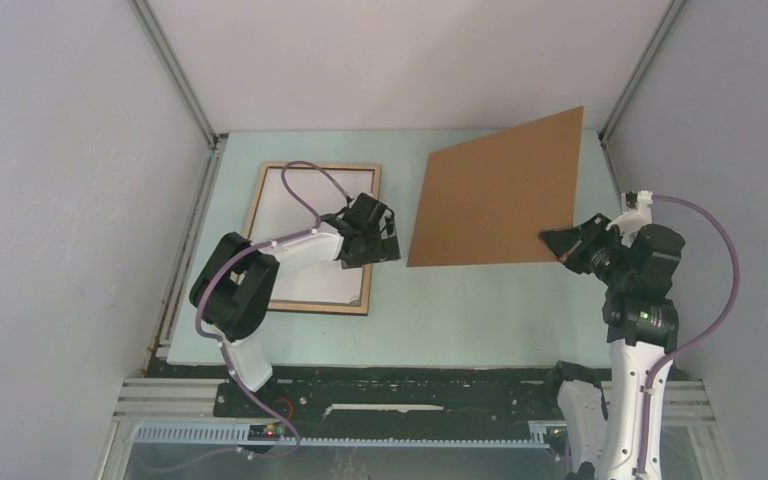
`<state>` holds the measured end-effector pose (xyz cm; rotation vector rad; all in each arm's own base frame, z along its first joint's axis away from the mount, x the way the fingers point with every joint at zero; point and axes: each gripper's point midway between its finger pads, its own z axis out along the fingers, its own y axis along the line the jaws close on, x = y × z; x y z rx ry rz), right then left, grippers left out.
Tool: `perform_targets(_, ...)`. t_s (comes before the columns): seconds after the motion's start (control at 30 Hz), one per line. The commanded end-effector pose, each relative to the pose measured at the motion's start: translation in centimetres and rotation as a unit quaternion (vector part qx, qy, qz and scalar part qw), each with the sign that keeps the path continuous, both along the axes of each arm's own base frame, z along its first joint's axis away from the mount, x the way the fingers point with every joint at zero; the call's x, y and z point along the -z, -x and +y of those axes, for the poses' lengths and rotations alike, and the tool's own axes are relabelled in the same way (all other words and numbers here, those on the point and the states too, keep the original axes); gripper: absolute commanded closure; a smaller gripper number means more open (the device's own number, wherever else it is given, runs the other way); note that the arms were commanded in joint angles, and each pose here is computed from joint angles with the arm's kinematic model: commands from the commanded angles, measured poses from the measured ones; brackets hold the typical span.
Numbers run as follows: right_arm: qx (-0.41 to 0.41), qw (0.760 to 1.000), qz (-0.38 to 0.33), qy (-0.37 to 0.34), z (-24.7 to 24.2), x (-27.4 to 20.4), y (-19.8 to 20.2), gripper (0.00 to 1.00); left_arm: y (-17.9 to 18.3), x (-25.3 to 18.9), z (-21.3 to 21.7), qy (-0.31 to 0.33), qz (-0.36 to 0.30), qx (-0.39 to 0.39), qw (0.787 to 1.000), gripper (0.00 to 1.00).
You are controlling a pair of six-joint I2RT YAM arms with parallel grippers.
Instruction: Put the photo into the frame
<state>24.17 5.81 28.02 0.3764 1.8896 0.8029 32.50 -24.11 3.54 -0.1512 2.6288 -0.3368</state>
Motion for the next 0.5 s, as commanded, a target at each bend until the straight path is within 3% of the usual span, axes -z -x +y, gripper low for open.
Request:
perform_targets(0.0, -0.023, 0.997, -0.064, 0.022, 0.7, -3.4, 0.1, 1.0, -1.3, -1.7, -2.1, 0.01, -0.023, 0.002, 1.0, 0.02)
perform_targets(0.2, 0.009, 0.998, -0.053, 0.031, -0.3, -3.6, -0.2, 1.0, -0.4, -2.0, -7.3, 0.04, -0.017, 0.066, 0.997, 0.03)
perform_targets(0.47, 0.104, 0.982, -0.028, 0.156, -4.8, -3.4, -0.2, 1.0, 1.4, -3.1, -12.8, 0.09, -0.02, 0.125, 0.988, 0.03)
